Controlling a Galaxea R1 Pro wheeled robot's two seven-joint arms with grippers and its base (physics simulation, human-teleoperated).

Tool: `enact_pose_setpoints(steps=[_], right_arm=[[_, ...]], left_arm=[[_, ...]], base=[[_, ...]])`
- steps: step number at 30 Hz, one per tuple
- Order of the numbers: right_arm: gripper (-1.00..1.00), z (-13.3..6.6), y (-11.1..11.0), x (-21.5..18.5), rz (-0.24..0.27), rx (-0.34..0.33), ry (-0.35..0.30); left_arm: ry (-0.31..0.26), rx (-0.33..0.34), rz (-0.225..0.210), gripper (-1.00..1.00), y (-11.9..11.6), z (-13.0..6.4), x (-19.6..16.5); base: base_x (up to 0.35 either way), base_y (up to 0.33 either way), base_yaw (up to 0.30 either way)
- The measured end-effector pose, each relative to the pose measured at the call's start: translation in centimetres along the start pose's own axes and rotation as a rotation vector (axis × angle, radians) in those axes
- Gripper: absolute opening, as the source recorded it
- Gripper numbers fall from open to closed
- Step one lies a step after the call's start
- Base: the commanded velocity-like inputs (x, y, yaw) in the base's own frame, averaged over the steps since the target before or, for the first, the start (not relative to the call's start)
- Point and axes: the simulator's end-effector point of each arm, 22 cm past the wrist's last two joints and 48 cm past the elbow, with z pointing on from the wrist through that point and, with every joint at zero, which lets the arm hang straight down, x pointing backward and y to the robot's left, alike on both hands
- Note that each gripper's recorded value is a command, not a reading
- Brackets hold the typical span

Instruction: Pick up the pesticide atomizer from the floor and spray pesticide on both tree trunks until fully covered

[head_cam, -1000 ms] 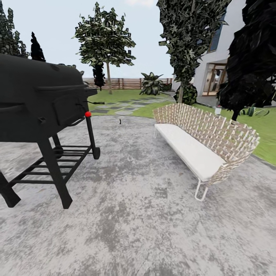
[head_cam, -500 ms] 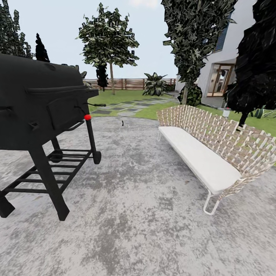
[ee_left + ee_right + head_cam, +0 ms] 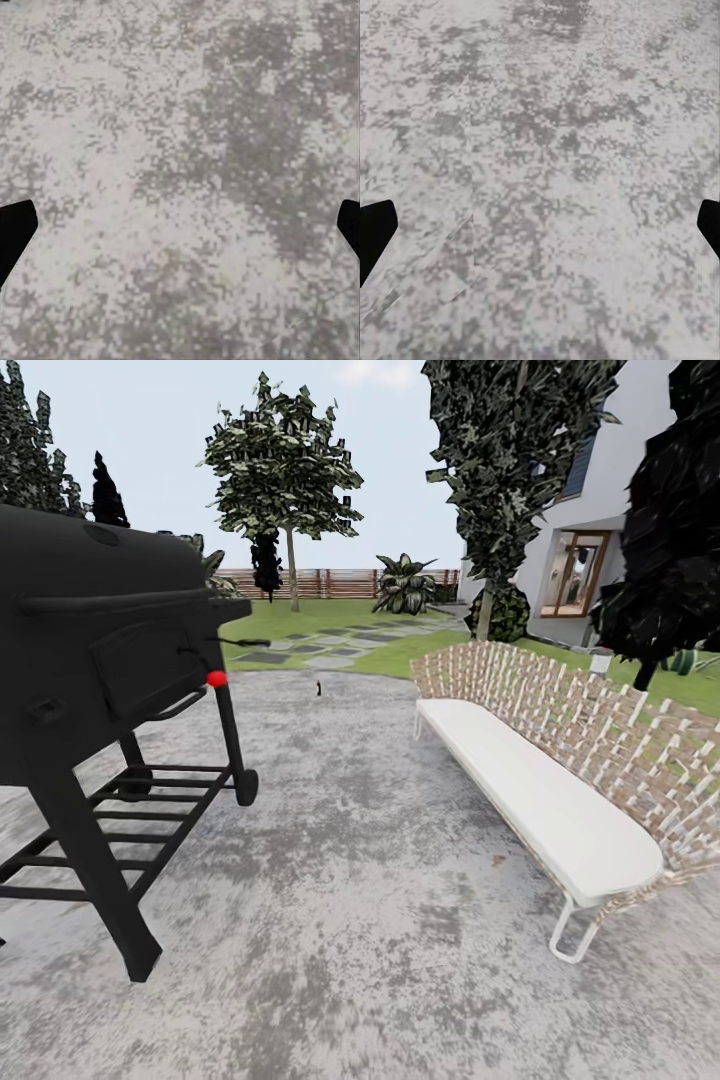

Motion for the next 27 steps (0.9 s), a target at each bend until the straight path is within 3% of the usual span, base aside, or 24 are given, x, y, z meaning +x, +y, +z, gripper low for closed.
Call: enact_pose_setpoints(steps=[12, 14, 18, 21, 27], right_arm=[[1.00, -1.1, 0.1, 4.2, 0.002, 0.000, 0.090], [1.00, -1.1, 0.1, 3.6, 0.003, 0.002, 0.060], [1.00, -2.3, 0.0, 0.4, 0.009, 0.008, -0.160], [1.00, -3.0, 0.1, 0.4, 0.008, 0.005, -0.197], [1.00, -3.3, 0.2, 0.5, 0.007, 0.001, -0.209]], left_arm=[[0.000, 0.000, 0.000, 1.00, 0.0, 0.0, 0.0], [-0.001, 0.000, 0.000, 1.00, 0.0, 0.0, 0.0], [-0.001, 0.000, 0.000, 1.00, 0.0, 0.0, 0.0], [-0.001, 0.000, 0.000, 1.00, 0.0, 0.0, -0.1], [-0.001, 0.000, 0.000, 1.00, 0.0, 0.0, -0.1]], base=[[0.339, 0.000, 0.000], [0.339, 0.000, 0.000], [0.339, 0.000, 0.000], [0.339, 0.000, 0.000], [0.339, 0.000, 0.000]])
